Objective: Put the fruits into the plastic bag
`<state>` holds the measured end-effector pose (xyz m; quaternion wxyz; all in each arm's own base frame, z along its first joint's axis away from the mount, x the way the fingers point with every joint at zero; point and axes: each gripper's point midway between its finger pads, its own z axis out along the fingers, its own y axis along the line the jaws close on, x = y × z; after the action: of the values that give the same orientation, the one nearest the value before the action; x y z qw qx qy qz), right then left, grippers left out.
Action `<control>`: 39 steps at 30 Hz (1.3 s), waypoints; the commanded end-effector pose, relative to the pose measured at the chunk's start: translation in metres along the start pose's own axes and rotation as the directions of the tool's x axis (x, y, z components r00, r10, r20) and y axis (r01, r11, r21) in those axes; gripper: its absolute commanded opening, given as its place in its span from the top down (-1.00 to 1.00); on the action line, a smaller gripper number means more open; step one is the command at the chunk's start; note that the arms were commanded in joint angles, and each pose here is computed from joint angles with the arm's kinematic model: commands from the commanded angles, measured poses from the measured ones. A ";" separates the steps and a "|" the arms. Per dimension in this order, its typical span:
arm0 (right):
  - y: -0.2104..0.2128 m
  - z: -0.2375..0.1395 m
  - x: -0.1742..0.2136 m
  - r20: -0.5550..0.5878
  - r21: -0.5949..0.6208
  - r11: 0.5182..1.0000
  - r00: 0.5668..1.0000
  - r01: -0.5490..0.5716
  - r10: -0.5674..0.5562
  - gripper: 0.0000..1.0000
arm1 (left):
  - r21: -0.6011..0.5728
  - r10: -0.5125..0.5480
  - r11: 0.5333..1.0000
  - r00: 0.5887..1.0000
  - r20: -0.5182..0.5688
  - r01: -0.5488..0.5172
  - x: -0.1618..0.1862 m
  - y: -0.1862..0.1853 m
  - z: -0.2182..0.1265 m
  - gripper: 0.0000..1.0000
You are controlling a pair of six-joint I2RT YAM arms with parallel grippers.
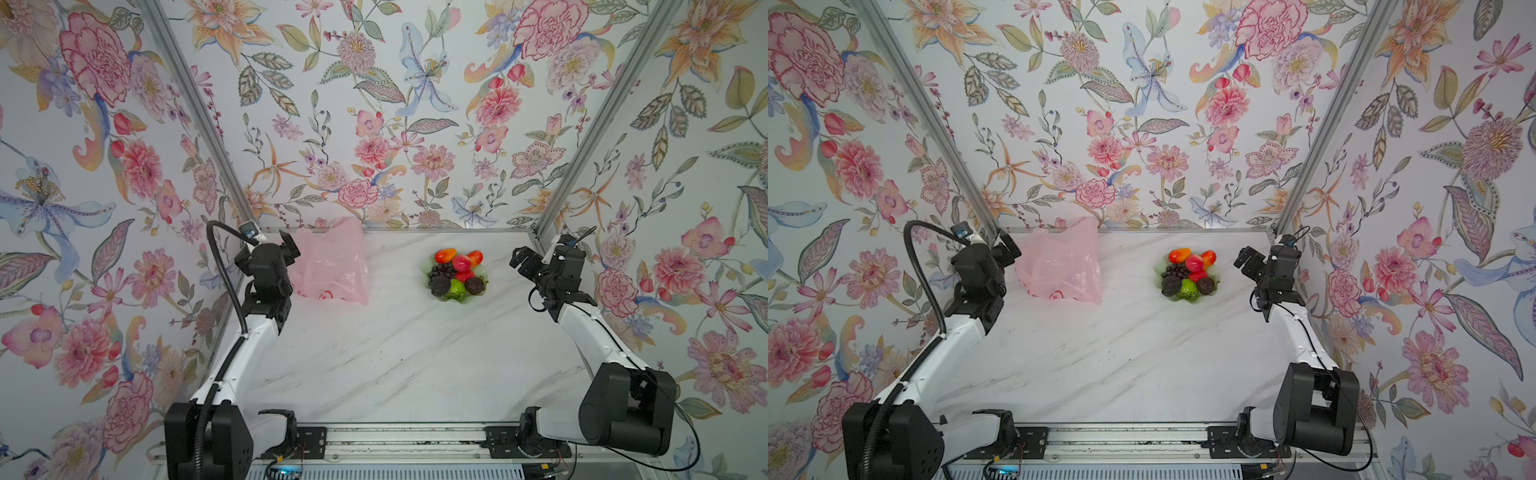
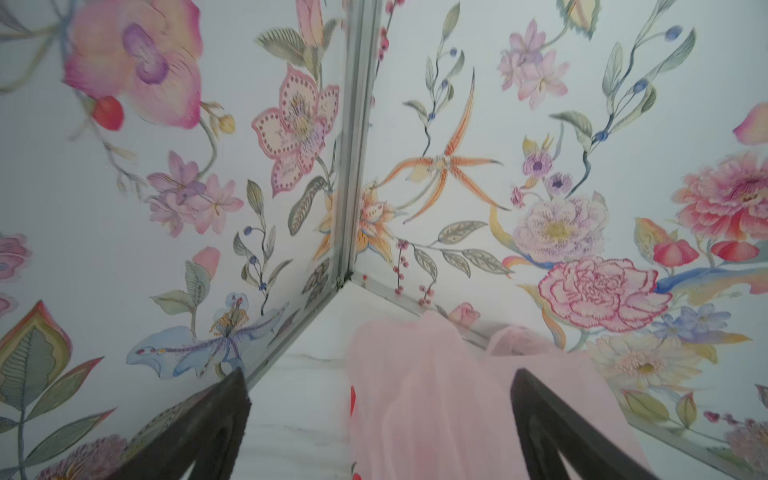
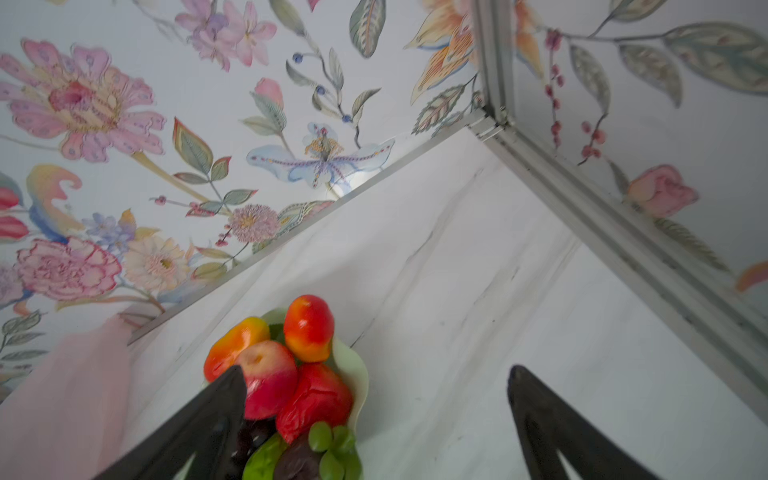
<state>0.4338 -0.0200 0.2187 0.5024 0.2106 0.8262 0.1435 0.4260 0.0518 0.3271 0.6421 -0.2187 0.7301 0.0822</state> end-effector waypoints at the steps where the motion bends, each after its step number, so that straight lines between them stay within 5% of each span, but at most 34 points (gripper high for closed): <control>1: 0.037 0.003 0.044 -0.211 -0.091 0.995 0.977 -0.040 0.020 -0.98 | 0.012 0.082 0.996 0.922 -0.379 -0.084 0.058 -0.016 0.027 -0.99; 9: 0.101 -0.006 0.034 -0.205 -0.223 0.975 0.978 -0.010 -0.037 -0.98 | 0.012 0.103 0.990 0.683 -0.723 -0.137 0.138 -0.042 0.088 -0.98; 15: 0.112 -0.018 0.030 -0.194 -0.253 0.967 0.980 -0.003 -0.048 -0.98 | 0.036 0.140 0.982 0.597 -0.790 -0.184 0.177 -0.043 0.091 -0.96; 18: 0.110 -0.020 0.033 -0.197 -0.249 0.968 0.980 -0.016 -0.034 -0.98 | 0.050 0.143 0.982 0.548 -0.824 -0.181 0.203 -0.040 0.083 -0.72; 25: 0.113 -0.025 0.025 -0.174 -0.252 0.967 0.985 -0.035 -0.009 -0.98 | 0.115 0.173 0.983 0.520 -0.837 -0.142 0.227 -0.047 0.044 1.00; 29: 0.118 -0.025 0.026 -0.182 -0.266 0.963 0.983 -0.046 -0.003 -0.98 | 0.206 0.221 0.975 0.528 -0.820 -0.089 0.225 -0.067 0.010 1.00; 32: 0.126 -0.029 0.029 -0.203 -0.286 0.957 0.979 -0.052 -0.008 -0.98 | 0.292 0.275 0.954 0.571 -0.774 -0.064 0.212 -0.092 -0.022 1.00; 39: 0.146 -0.059 0.035 -0.233 -0.291 0.957 0.970 -0.007 -0.064 -0.98 | 0.499 0.396 0.866 0.610 -0.686 -0.001 0.200 -0.160 -0.102 1.00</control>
<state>0.4142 0.1179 0.2579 0.4189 0.1131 0.8556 0.2824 0.4016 -0.1500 0.1739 0.2870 -0.0124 0.9537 -0.0886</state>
